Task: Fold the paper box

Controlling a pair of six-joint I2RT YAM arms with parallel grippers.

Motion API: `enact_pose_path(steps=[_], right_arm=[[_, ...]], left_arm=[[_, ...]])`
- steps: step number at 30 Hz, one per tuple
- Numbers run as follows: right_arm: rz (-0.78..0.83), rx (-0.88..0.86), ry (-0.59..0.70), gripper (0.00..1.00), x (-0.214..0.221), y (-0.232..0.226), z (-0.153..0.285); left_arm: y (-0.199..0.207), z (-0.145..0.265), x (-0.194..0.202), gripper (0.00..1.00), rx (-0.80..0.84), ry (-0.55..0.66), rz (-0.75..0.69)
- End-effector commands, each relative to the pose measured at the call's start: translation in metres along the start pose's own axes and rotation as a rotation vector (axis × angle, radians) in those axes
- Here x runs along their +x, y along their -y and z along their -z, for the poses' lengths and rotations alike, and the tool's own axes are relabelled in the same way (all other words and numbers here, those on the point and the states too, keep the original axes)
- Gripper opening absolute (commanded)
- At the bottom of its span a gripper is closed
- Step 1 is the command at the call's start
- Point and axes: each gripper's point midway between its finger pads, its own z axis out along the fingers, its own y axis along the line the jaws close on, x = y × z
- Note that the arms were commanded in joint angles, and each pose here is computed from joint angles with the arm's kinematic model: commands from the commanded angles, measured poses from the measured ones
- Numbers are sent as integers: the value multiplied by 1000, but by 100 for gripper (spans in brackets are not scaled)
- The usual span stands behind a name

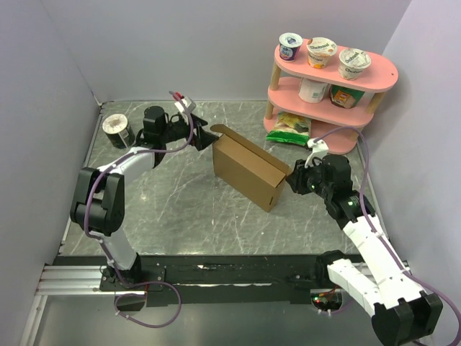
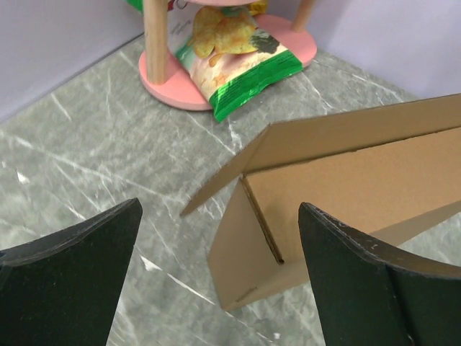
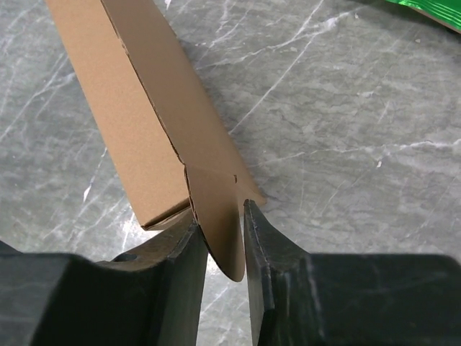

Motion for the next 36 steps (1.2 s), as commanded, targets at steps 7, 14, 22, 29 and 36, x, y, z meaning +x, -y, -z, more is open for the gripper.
enact_pose_path(steps=[7,14,22,29,36], right_arm=[[69,-13,75,32,-30,-4,1],[70,-20,73,31,-31,-5,-1],[72,-19,61,31,-29,-4,-3],[72,-10,53,24,-28,-2,-6],[84,3,55,24,-31,-1,-4]], left_arm=[[1,-15,-21,97,132,-5,-91],[1,-22,-16,81,164,-22,-69],[1,-33,-14,59,148,-28,-72],[7,-28,-26,34,111,12,-80],[24,-26,-37,27,93,40,-104]])
